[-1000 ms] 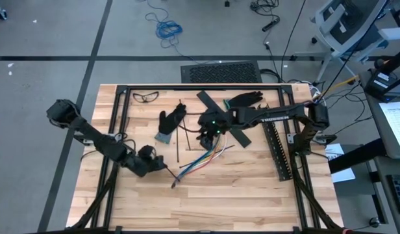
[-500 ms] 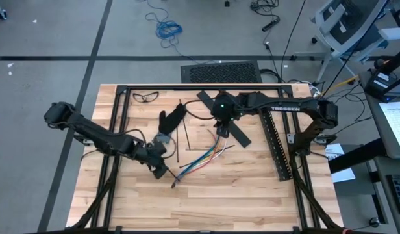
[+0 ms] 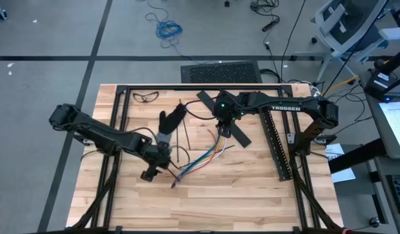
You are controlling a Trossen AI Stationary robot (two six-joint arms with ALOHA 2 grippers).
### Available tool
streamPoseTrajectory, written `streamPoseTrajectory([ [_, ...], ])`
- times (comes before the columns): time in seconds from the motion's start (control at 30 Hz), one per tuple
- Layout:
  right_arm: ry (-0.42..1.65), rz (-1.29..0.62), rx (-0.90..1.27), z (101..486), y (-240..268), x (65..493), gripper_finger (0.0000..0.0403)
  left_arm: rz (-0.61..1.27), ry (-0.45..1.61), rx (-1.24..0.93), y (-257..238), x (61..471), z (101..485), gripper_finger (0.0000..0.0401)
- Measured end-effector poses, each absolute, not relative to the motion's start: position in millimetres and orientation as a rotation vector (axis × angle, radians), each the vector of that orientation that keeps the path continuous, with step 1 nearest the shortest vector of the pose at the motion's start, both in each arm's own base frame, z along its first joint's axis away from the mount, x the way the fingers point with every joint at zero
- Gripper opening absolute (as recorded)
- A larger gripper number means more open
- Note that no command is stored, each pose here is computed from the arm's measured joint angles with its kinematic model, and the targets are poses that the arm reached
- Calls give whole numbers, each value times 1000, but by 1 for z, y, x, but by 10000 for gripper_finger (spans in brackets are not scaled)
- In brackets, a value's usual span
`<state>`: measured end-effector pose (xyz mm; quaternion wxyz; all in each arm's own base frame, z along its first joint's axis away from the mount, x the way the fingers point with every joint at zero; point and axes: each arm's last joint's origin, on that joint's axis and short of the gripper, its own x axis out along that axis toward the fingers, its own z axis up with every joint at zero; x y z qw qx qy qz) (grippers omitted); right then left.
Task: Ziptie cables
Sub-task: Wrap the black zip tie on the cable
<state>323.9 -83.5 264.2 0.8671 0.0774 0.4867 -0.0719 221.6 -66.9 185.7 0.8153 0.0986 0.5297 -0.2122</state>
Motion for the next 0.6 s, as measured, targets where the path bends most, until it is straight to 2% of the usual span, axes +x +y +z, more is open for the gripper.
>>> streamPoseTrajectory([
  [0.1, 1020, -166, 190, 264, -83, 324, 150, -528, 1107, 294, -68, 230, 176, 242],
  [0.6, 1027, -176, 252, 263, -71, 326, 150, -661, 1117, 390, -69, 255, 134, 240],
])
